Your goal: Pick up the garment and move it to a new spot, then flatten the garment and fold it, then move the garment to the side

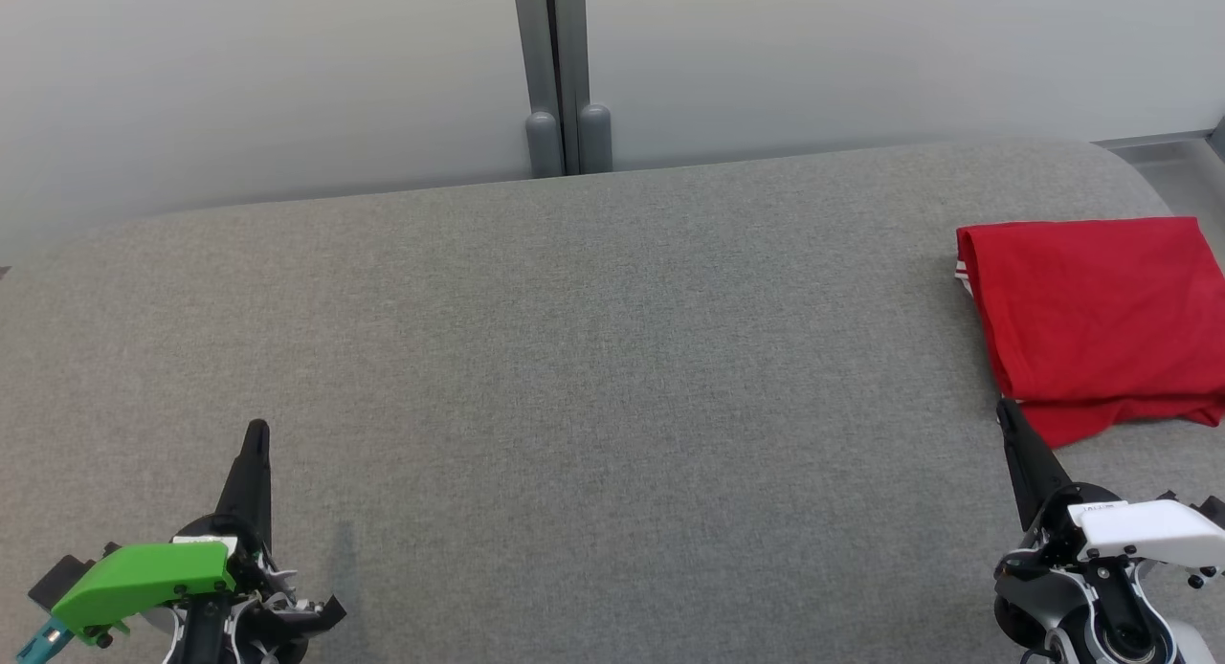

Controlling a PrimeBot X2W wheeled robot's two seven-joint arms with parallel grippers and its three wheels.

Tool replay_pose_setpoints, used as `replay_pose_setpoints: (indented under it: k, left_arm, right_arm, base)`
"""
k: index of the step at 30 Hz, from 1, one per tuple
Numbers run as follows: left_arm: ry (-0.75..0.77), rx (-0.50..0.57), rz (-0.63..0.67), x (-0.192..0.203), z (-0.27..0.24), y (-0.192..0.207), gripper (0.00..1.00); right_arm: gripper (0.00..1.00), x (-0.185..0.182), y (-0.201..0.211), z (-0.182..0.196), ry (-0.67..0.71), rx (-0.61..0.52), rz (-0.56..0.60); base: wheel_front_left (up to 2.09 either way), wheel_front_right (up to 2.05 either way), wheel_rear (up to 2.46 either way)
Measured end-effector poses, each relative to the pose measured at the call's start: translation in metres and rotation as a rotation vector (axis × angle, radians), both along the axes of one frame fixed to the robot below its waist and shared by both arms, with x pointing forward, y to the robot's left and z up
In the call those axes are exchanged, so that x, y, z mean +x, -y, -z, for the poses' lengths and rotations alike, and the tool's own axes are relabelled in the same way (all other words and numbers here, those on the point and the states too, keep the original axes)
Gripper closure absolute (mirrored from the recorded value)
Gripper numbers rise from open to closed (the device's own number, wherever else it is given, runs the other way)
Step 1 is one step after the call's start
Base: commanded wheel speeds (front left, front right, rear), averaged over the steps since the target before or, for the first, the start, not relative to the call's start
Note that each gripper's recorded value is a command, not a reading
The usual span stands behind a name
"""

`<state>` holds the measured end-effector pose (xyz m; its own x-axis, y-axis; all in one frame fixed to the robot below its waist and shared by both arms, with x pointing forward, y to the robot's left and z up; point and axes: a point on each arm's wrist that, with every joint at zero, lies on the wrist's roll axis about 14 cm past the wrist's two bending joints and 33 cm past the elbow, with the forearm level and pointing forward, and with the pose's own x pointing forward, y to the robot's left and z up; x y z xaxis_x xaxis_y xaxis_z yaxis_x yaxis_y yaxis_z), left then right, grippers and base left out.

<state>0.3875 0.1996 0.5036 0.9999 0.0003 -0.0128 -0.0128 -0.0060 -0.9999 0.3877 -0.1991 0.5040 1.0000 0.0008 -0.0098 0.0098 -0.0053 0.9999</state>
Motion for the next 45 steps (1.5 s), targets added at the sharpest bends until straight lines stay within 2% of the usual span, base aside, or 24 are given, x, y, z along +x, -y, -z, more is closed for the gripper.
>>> replay_pose_setpoints:
  k: [45]
  left_arm:
    - [0.000, 0.000, 0.000, 0.0000, -0.0001, -0.0002, 1.00]
  right_arm:
    - [1.00, 0.0000, 0.0000, 0.0000, 0.000, 0.000, 0.000]
  base:
    - [0.00, 0.00, 0.00]
